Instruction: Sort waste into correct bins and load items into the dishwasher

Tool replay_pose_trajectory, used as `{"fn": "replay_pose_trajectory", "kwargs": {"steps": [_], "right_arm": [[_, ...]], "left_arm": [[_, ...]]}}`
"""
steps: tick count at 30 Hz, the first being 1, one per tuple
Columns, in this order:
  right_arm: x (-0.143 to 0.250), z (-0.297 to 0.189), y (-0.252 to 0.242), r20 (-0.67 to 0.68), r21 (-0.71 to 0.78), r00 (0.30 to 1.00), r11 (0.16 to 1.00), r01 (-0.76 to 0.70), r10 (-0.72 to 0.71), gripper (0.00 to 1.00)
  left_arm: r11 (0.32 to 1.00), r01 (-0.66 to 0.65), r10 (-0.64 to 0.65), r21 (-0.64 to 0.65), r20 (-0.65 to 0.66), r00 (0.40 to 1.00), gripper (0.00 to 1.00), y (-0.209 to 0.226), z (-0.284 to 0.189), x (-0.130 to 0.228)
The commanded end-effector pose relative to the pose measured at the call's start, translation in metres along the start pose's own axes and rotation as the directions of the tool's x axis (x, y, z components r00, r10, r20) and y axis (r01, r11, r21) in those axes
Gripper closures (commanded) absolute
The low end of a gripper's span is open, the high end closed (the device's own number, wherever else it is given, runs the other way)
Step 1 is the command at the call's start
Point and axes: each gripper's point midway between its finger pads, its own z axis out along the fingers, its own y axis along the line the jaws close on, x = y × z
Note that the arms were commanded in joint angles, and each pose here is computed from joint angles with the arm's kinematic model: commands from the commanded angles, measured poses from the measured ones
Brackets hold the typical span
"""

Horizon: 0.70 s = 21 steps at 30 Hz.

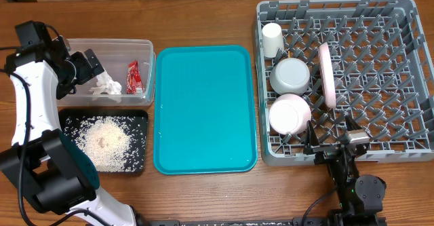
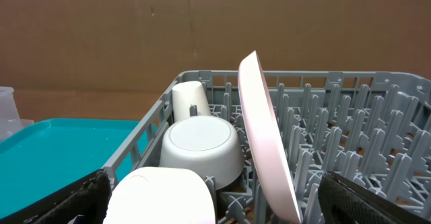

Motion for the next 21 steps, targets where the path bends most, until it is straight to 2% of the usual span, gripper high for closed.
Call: {"fn": "replay_pose_trajectory", "kwargs": {"steps": [1, 15, 21], "right_arm": [[0.001, 0.000, 0.000, 0.008, 0.000, 1.000, 1.000, -0.006, 0.006, 0.00], [0.001, 0.000, 0.000, 0.008, 0.000, 1.000, 1.000, -0.006, 0.006, 0.00], [0.001, 0.000, 0.000, 0.008, 0.000, 1.000, 1.000, -0.006, 0.006, 0.00]], "left_arm": [[0.999, -0.038, 0.037, 0.009, 0.044, 0.998, 0.00, -0.009, -0.016, -0.007], [0.999, -0.050, 0.050, 0.014, 0.039, 0.998, 0.00, -0.015, -0.015, -0.005], [0.994, -0.099, 0.094, 0.040, 0.126, 0.988, 0.00, -0.037, -0.052, -0.009]]}}
